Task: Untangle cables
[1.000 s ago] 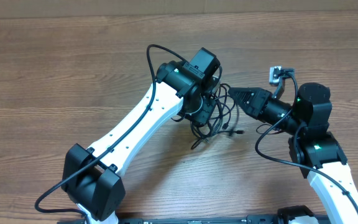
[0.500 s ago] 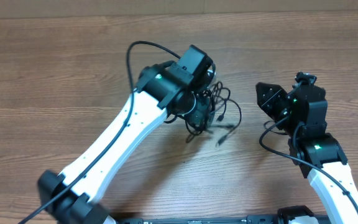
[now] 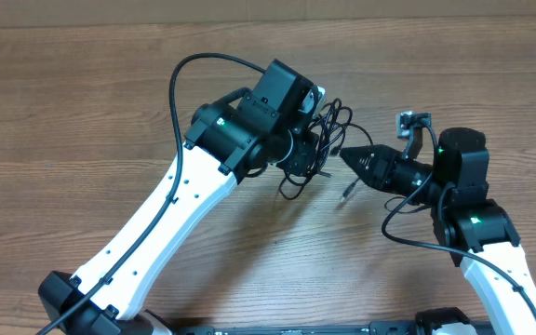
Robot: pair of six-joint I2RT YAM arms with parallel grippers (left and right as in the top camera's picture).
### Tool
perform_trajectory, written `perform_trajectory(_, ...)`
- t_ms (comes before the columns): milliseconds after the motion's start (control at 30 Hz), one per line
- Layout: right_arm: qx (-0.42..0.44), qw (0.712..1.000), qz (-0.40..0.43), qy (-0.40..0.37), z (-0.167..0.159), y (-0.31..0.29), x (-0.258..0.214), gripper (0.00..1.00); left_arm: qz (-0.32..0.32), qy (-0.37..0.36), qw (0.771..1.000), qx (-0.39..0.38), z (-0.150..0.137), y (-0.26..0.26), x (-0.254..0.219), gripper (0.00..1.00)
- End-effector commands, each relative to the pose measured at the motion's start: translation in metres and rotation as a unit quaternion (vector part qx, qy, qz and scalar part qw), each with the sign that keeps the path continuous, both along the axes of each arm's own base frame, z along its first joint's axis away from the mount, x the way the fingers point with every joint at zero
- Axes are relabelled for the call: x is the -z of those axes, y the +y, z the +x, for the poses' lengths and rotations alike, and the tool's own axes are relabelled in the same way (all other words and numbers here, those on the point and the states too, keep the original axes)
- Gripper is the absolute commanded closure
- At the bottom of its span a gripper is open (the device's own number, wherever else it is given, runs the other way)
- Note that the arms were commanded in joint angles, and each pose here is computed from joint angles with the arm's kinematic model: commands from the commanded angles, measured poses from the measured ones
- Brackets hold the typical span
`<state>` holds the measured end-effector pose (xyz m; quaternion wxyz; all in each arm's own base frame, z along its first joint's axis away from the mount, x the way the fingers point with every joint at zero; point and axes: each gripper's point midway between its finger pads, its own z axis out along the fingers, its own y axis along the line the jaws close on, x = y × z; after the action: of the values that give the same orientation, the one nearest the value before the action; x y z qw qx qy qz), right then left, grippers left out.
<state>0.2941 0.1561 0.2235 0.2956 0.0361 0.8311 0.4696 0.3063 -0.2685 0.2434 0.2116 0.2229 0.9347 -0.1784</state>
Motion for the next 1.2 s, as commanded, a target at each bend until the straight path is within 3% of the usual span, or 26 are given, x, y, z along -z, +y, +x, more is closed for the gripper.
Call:
perform_trajectory(0, -0.060, 0.997, 0.025, -0.032, -0.012, 0.013, -0.020, 0.82, -0.031, 0.000, 0.999, -0.020, 0.004, -0.005, -0.013, 0.92)
perform_trajectory(133, -0.100, 0.992, 0.049, -0.053, -0.020, 0.022, -0.033, 0.82, -0.036, 0.007, 0.999, -0.023, 0.003, -0.006, -0.013, 0.92)
perform_trajectory(267, -0.103, 0.991, 0.052, -0.060, -0.020, 0.023, -0.036, 0.66, -0.065, 0.030, 0.997, 0.000, -0.007, -0.017, -0.016, 0.93)
perform_trajectory(600, -0.096, 0.992, 0.048, -0.060, -0.017, 0.021, -0.035, 0.66, -0.099, 0.055, 0.993, 0.029, -0.019, -0.030, -0.021, 0.94)
perform_trajectory(900, -0.092, 0.993, 0.045, -0.061, -0.016, 0.020, -0.035, 0.83, -0.122, 0.068, 0.989, 0.053, -0.027, -0.038, -0.026, 0.93)
perform_trajectory(1067, -0.091, 0.993, 0.044, -0.061, -0.016, 0.020, -0.034, 0.84, -0.137, 0.079, 0.984, 0.079, -0.036, -0.043, -0.029, 0.92)
perform_trajectory(1167, -0.081, 0.994, 0.039, -0.060, -0.013, 0.018, -0.033, 0.94, -0.133, 0.082, 0.984, 0.080, -0.038, -0.041, -0.028, 0.92)
